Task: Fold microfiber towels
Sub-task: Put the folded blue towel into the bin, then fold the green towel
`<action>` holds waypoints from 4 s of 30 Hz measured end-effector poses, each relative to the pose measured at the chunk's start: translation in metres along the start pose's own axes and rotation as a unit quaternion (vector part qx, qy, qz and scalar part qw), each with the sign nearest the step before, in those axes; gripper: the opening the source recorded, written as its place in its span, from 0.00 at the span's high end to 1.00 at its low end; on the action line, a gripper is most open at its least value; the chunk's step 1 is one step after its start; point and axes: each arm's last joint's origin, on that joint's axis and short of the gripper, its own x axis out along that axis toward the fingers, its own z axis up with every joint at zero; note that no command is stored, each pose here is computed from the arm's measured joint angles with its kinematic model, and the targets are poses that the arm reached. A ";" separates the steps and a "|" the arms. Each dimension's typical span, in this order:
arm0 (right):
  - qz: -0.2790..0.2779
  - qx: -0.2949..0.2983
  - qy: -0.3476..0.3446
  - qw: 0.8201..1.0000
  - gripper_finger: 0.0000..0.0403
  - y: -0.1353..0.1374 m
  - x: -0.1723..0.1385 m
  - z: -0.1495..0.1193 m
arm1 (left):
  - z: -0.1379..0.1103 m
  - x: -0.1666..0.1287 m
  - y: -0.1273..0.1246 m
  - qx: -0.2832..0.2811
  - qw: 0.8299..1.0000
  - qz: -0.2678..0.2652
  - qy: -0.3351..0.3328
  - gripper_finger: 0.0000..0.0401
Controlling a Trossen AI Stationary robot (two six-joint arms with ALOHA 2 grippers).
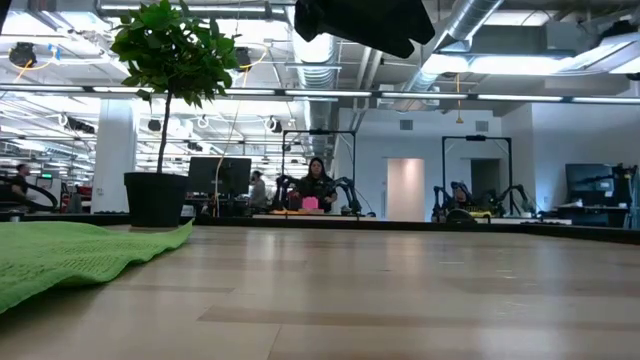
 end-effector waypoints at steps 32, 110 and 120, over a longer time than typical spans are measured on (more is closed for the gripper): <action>0.036 0.082 -0.012 0.996 0.45 -0.007 0.008 0.024 | -0.003 -0.001 -0.003 0.020 0.999 -0.034 0.019 0.62; -0.202 0.049 -0.270 0.940 0.39 -0.144 -0.047 0.168 | -0.177 -0.037 -0.001 -0.151 0.895 0.147 0.393 0.62; -0.202 0.049 -0.270 0.940 0.39 -0.144 -0.047 0.168 | -0.141 0.031 0.076 -0.121 0.925 0.102 0.344 0.62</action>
